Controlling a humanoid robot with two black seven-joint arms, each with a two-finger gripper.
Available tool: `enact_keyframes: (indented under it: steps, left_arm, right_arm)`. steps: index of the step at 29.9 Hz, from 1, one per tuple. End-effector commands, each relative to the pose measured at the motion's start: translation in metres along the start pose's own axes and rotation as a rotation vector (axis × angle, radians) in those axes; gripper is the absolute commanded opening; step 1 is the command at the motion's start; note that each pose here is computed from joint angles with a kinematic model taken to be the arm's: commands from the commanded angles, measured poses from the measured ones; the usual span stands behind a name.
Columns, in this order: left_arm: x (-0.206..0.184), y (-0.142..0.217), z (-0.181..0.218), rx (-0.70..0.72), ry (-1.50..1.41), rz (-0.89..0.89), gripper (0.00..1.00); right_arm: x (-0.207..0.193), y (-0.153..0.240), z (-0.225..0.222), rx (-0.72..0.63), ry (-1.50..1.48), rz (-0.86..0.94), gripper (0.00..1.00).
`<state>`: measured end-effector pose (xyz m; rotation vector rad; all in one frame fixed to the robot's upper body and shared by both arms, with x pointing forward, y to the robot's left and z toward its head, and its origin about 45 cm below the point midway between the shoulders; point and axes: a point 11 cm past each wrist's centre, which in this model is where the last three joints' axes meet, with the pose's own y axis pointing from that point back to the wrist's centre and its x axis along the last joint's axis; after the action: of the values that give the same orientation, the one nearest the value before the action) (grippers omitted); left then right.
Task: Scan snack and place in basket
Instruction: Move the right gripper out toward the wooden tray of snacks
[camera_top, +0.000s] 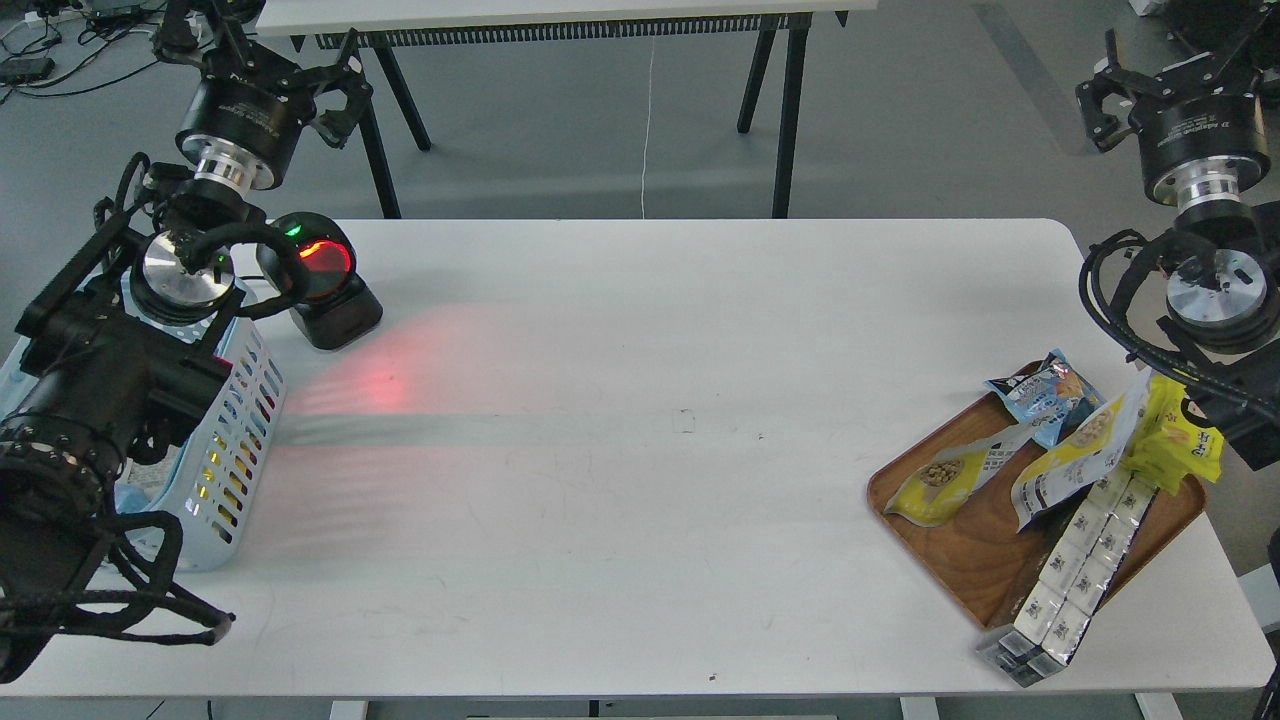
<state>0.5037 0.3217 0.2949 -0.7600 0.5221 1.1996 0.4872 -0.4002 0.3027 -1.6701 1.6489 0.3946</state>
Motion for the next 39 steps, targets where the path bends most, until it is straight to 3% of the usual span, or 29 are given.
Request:
enact_keyframes:
  steps: [1, 9, 24, 31, 39]
  left_arm:
    - [0.001, 0.0, 0.003, -0.007, -0.001, 0.002, 1.0]
    - [0.008, 0.002, 0.012, -0.042, 0.021, 0.028, 1.0]
    - [0.016, 0.007, 0.046, -0.124, -0.016, 0.041, 1.0]
    - [0.017, 0.008, 0.045, -0.126, -0.014, 0.042, 1.0]
    - [0.015, 0.007, 0.045, -0.145, -0.011, 0.036, 1.0]
  right_arm:
    - [-0.003, -0.001, 0.001, -0.002, -0.007, -0.015, 0.99]
    - [-0.026, -0.008, 0.001, -0.016, -0.019, -0.082, 0.99]
    - [-0.175, -0.038, -0.017, -0.208, 0.443, -0.548, 0.99]
    - [-0.251, -0.012, -0.001, -0.341, 0.877, -0.923, 0.99]
    - [-0.277, 0.04, 0.034, -0.473, 1.394, -1.308, 0.99]
